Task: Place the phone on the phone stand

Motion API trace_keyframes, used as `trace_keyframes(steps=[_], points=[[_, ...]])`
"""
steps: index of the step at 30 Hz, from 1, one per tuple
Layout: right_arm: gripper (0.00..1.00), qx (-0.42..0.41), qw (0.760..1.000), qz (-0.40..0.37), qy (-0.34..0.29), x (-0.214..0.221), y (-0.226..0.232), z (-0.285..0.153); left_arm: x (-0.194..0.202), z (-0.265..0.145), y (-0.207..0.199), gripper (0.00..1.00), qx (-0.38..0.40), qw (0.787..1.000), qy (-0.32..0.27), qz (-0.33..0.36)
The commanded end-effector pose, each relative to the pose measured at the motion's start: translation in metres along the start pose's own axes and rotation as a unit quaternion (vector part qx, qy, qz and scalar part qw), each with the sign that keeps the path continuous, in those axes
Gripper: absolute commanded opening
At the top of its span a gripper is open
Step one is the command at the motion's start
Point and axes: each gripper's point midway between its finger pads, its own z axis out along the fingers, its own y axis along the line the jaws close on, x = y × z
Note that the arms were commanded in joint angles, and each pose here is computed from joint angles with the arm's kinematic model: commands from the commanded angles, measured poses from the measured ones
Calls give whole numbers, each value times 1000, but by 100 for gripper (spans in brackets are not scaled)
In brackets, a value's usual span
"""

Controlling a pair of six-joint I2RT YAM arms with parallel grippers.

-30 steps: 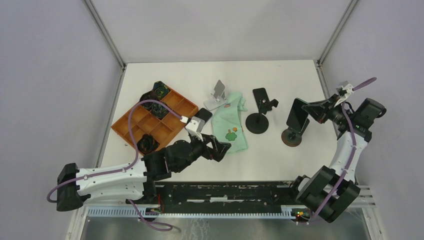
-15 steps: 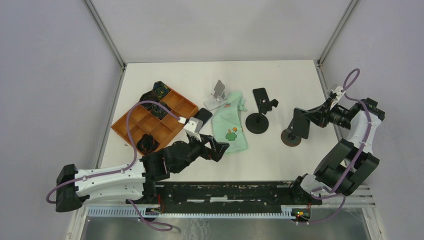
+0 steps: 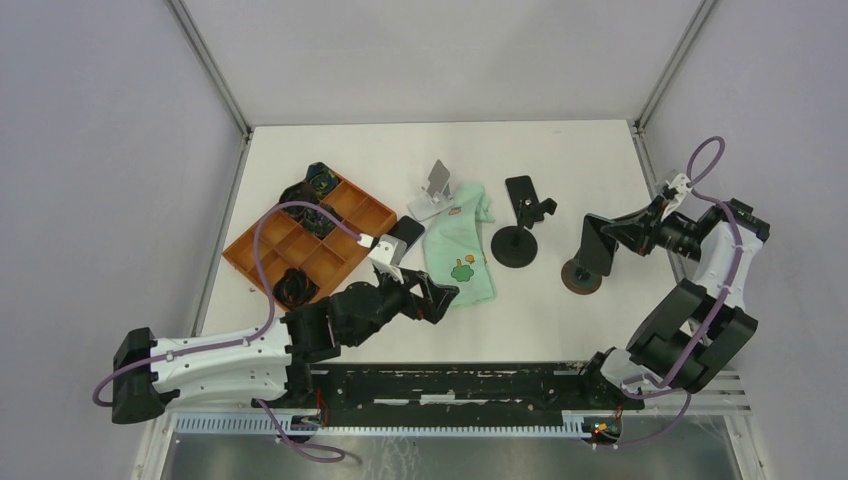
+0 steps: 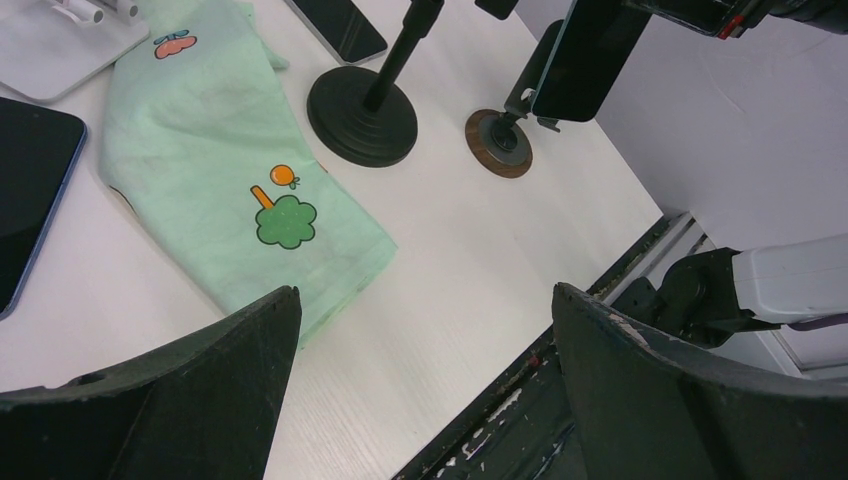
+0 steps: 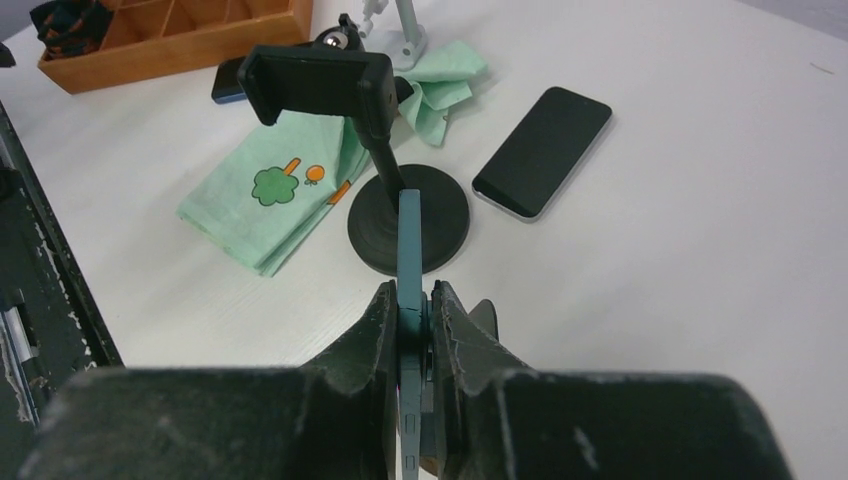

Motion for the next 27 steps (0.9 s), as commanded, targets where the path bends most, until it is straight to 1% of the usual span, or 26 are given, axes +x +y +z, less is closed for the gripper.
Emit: trace_keyframes(steps=[1, 10, 17, 27], points=[[8, -11, 998, -24, -65, -34, 7, 2, -10, 2, -3, 100, -1, 1000, -16, 13], [9, -17, 996, -27, -87, -23, 0, 6, -11, 3, -4, 100, -1, 1000, -16, 14], [10, -14, 997, -30, -76, -10, -7, 7, -11, 5, -5, 100, -2, 1000, -14, 16], [14, -3, 997, -29, -71, 5, -13, 4, -11, 7, -7, 100, -1, 1000, -13, 20]])
